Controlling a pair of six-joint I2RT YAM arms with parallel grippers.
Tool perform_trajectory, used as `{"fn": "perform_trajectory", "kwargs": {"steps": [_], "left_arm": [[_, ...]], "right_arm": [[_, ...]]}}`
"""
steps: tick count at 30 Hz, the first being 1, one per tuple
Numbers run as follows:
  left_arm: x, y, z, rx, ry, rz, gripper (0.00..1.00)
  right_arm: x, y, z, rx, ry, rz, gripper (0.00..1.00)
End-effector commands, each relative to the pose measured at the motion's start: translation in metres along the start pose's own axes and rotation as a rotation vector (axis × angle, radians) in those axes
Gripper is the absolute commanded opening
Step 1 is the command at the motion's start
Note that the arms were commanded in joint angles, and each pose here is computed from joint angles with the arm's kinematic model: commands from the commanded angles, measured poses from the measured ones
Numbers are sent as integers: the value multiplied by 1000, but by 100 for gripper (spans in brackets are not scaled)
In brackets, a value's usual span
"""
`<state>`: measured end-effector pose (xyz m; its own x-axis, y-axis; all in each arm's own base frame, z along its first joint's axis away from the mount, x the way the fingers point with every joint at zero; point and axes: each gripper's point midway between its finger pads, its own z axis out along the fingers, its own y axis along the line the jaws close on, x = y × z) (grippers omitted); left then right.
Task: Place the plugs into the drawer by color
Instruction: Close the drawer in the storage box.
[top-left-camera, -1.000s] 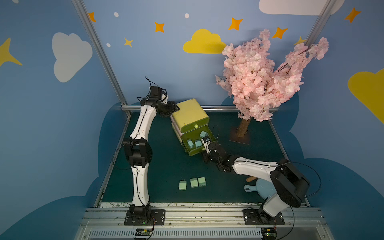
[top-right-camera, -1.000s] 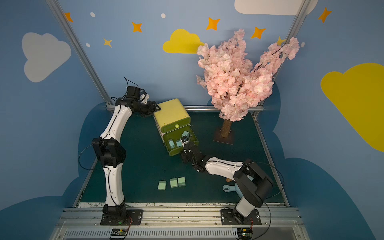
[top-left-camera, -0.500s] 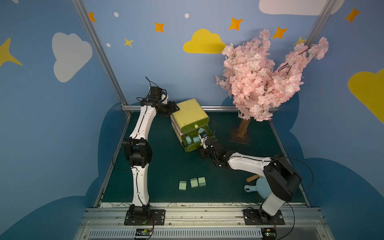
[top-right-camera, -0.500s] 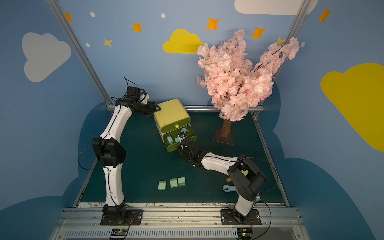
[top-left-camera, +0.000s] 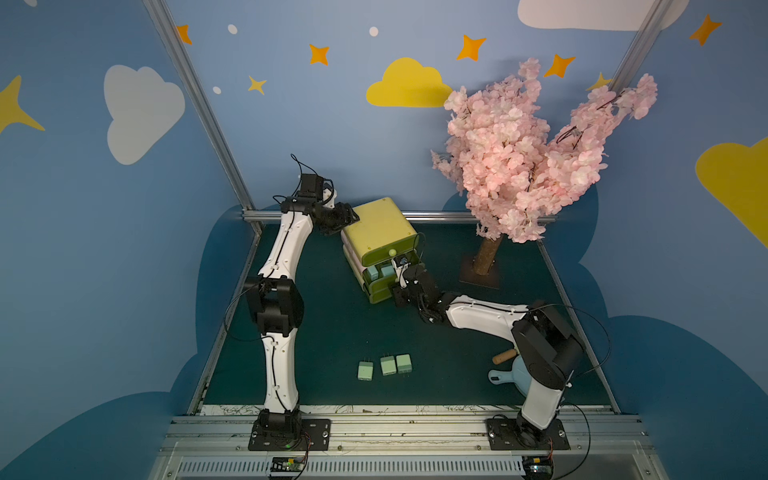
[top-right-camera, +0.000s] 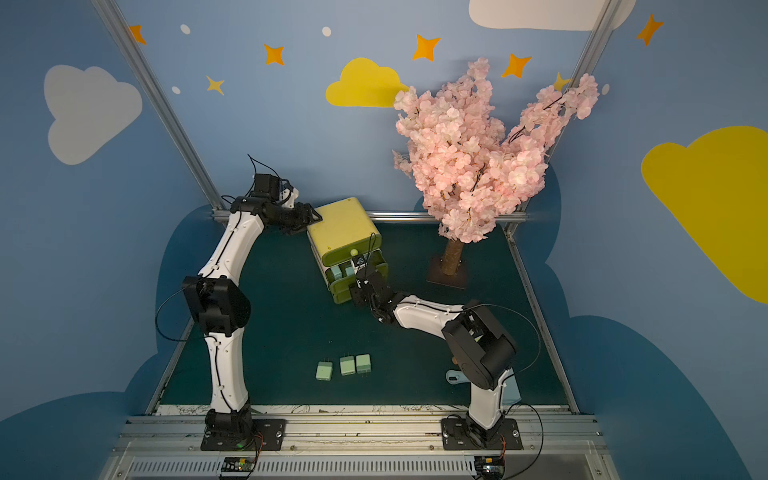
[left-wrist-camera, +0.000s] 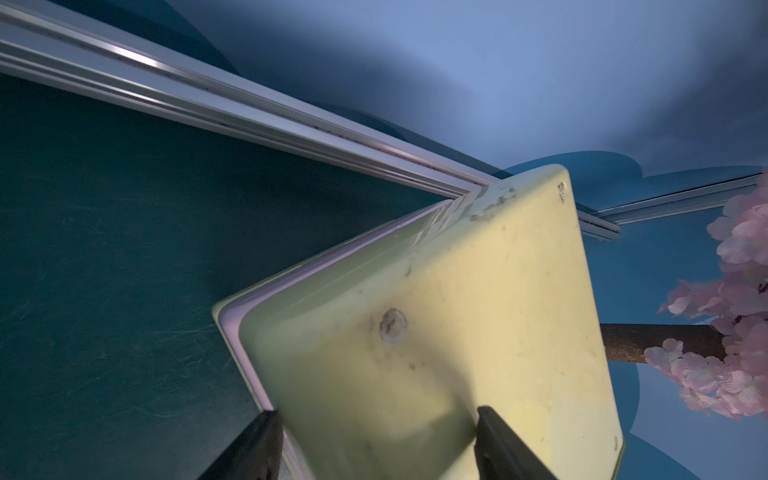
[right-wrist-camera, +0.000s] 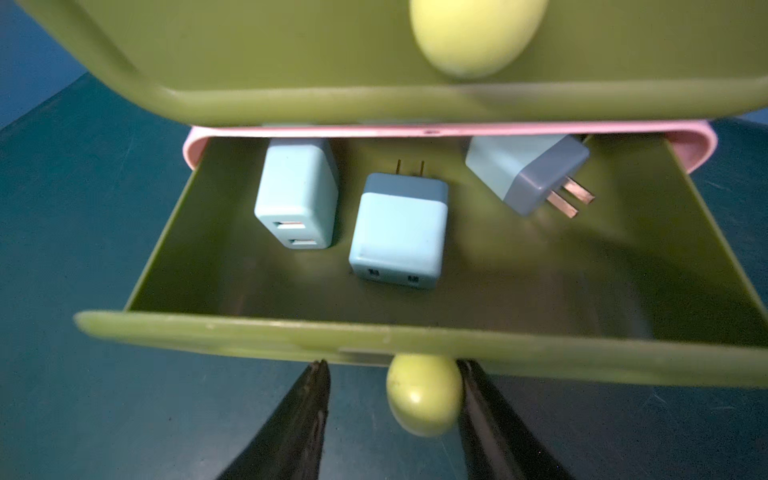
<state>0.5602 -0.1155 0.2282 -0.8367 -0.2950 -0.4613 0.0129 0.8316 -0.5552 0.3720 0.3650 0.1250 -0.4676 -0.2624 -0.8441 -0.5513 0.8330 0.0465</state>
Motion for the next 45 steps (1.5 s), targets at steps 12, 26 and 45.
{"fn": "perform_trajectory", "kwargs": {"steps": [12,26,45], "left_arm": [[39,24,20,-82,133,-27,73],[38,24,19,-83,130,-26,73],[33,27,12,-51,122,-62,74]], "right_arm": [[-43,10,23,-44,-216,88,53],[-60,17,38,-63,-255,155,54],[-40,21,-21,-229,-274,356,57]]}}
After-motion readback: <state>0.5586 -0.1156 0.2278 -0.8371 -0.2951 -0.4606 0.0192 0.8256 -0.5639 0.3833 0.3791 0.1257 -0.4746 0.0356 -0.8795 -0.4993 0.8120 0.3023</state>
